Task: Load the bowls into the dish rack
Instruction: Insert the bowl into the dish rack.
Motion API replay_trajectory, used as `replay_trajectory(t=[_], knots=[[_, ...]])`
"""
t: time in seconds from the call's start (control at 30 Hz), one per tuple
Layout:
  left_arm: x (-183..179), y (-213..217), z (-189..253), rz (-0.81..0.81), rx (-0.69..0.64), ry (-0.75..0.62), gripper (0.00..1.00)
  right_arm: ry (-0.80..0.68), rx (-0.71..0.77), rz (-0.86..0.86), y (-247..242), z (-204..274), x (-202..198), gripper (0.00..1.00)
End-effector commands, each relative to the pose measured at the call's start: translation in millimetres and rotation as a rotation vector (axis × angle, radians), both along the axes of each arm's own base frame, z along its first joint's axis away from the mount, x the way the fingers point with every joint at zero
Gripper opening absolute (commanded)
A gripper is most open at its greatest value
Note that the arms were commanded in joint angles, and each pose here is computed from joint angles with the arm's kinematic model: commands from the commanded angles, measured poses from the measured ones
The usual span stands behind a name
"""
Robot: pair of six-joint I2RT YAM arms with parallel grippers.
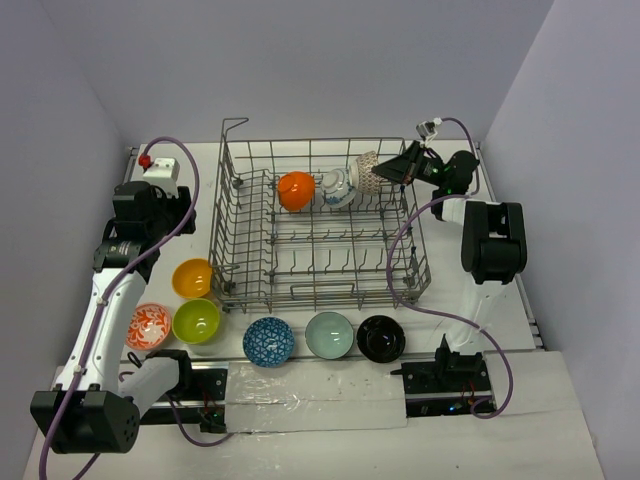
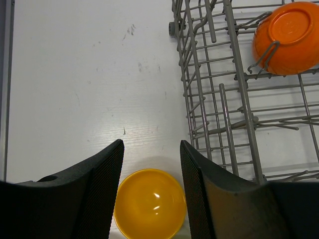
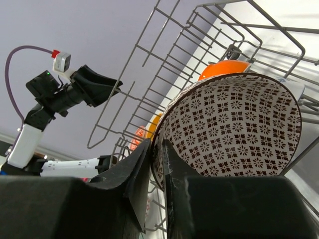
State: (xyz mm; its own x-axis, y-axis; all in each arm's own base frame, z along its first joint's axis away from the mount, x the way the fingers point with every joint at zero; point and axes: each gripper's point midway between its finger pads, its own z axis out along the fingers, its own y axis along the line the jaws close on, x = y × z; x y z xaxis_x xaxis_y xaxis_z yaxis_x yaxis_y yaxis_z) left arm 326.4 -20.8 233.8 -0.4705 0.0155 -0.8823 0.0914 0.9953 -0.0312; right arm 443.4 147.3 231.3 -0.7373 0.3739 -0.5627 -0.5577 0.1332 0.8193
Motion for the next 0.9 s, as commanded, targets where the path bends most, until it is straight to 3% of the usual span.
replay_trajectory(t=[0.0, 0.03, 0.07, 0.13, 0.23, 0.3, 0.43, 0.57, 0.67, 0.87], knots=[[0.3, -2.9, 9.8, -0.012, -0.022, -0.038, 0.55, -0.066, -0.011, -0.011, -6.4, 9.7, 4.8, 0.22], [0.3, -2.7, 9.8, -0.012, -0.023, -0.038, 0.55, -0.065, -0.012, -0.015, -8.4, 9.3, 5.2, 0.21], [0.3, -2.9, 9.8, -0.014, -0.022, -0.038, 0.55, -0.064, -0.013, -0.017, -9.2, 8.9, 5.6, 0.09], [0.4, -2.9, 10.5, -0.014, -0.022, -0.04, 0.55, -0.067, -0.014, -0.024, -10.0, 9.2, 6.4, 0.0], [0.4, -2.7, 9.5, -0.014, -0.023, -0.038, 0.55, -0.063, -0.016, -0.02, -10.0, 7.3, 7.1, 0.0], [0.2, -3.0, 9.6, -0.015, -0.023, -0.04, 0.55, -0.063, -0.02, -0.023, -11.4, 5.5, 7.8, 0.08], [0.2, -3.0, 8.8, -0.016, -0.025, -0.037, 0.55, -0.053, -0.025, -0.031, -14.4, 1.7, 9.6, 0.0], [0.1, -3.9, 8.9, -0.02, -0.028, -0.036, 0.55, -0.055, -0.031, -0.038, -17.2, 1.7, 9.8, 0.0], [-0.2, -4.4, 8.6, -0.022, -0.031, -0.035, 0.55, -0.052, -0.033, -0.049, -20.1, 1.1, 10.4, 0.1], [-0.4, -4.8, 8.8, -0.025, -0.036, -0.036, 0.55, -0.054, -0.049, -0.076, -29.5, -2.6, 13.2, 0.1]])
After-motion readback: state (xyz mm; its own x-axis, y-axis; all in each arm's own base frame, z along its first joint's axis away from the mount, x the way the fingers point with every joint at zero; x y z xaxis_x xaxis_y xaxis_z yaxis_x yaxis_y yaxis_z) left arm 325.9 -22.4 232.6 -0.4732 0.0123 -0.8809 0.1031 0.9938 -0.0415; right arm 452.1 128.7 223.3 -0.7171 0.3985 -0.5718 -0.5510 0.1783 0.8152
